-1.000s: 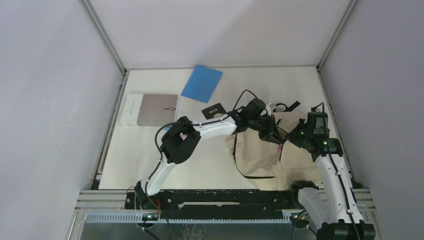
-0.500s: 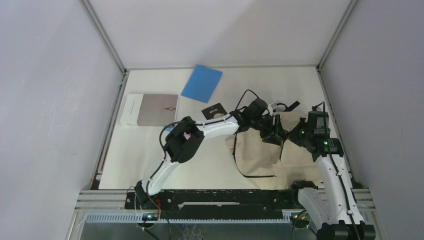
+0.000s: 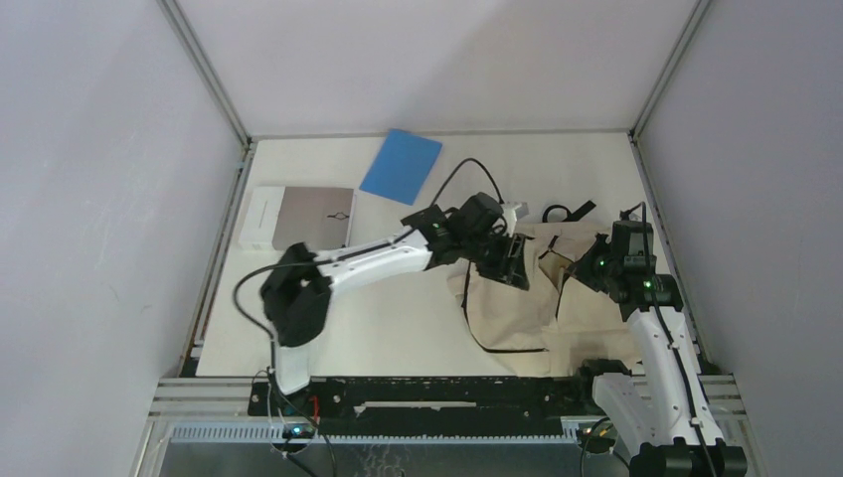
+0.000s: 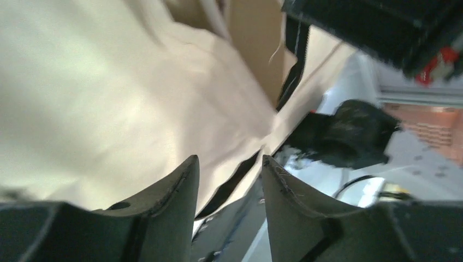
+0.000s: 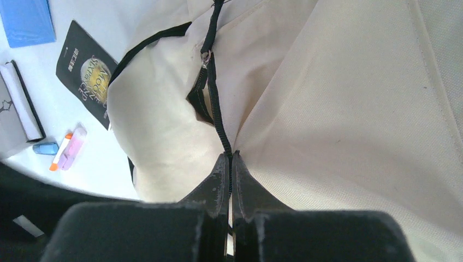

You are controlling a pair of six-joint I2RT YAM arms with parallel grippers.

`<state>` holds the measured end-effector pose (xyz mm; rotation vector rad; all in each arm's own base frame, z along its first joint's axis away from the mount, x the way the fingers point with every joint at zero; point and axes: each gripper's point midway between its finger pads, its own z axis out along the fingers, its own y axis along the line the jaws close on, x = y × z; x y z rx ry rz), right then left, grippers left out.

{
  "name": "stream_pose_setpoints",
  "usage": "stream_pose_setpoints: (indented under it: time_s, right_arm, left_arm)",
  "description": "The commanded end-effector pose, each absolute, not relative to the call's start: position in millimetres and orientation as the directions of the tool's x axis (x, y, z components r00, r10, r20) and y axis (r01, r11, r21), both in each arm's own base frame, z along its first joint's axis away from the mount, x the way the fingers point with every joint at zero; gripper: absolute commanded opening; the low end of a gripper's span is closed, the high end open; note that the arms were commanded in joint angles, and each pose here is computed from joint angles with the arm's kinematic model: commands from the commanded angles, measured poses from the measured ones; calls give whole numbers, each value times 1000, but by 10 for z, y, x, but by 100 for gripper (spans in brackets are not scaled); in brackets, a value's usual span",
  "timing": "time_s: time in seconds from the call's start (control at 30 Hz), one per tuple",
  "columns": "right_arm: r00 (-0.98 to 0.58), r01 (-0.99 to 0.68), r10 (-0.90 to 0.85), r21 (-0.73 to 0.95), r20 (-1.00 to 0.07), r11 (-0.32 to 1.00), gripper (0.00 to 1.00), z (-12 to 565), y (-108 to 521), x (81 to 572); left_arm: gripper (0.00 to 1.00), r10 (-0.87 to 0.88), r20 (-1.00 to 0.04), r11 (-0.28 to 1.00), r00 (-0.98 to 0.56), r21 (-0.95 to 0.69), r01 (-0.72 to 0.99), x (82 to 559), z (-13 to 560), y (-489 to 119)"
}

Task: Pack the student bag
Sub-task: Place the stationery in the student bag, then pick up the stationery from the center of the board.

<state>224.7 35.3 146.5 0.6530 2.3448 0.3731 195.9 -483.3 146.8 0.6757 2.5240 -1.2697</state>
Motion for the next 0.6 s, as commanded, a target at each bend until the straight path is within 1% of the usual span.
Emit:
stream_pose_setpoints:
  time_s: [0.0, 0.07, 0.1, 0.17, 0.27, 0.4, 0.47, 0.57]
  right_arm:
    - [-594, 292, 546, 473, -591, 831, 0, 1758, 398, 2449]
    - [-597, 285, 541, 473, -593, 834, 0, 1758, 407, 2464]
    - [-598, 283, 539, 473, -593, 834, 0, 1756, 407, 2471]
    - [-602, 279, 537, 474, -591, 835, 0, 1750, 416, 2481]
    - [-603, 281, 535, 470, -592, 837, 0, 1746, 412, 2473]
    - [-600, 276, 524, 458, -604, 845, 0, 1752, 387, 2465]
    - [-605, 275, 521, 456, -602, 846, 0, 1744, 390, 2458]
    - [-608, 278, 522, 455, -598, 846, 0, 1732, 392, 2455]
  left_arm:
    - [50, 439, -570, 664, -694, -315, 678, 2194, 1419, -3950]
    - [51, 477, -572, 747, -667, -136, 651, 2418, 1287, -3482]
    - [51, 483, -567, 771, -667, -86, 631, 2494, 1248, -3281]
    - [54, 436, -555, 823, -708, -73, 564, 2605, 1185, -2948]
    - [57, 308, -517, 894, -799, -131, 429, 2748, 1080, -2512]
    - [58, 194, -506, 961, -840, -76, 268, 2936, 872, -1973]
    - [59, 205, -507, 965, -837, -39, 260, 2988, 833, -1871]
    - [58, 269, -507, 952, -819, 10, 306, 3062, 756, -1851]
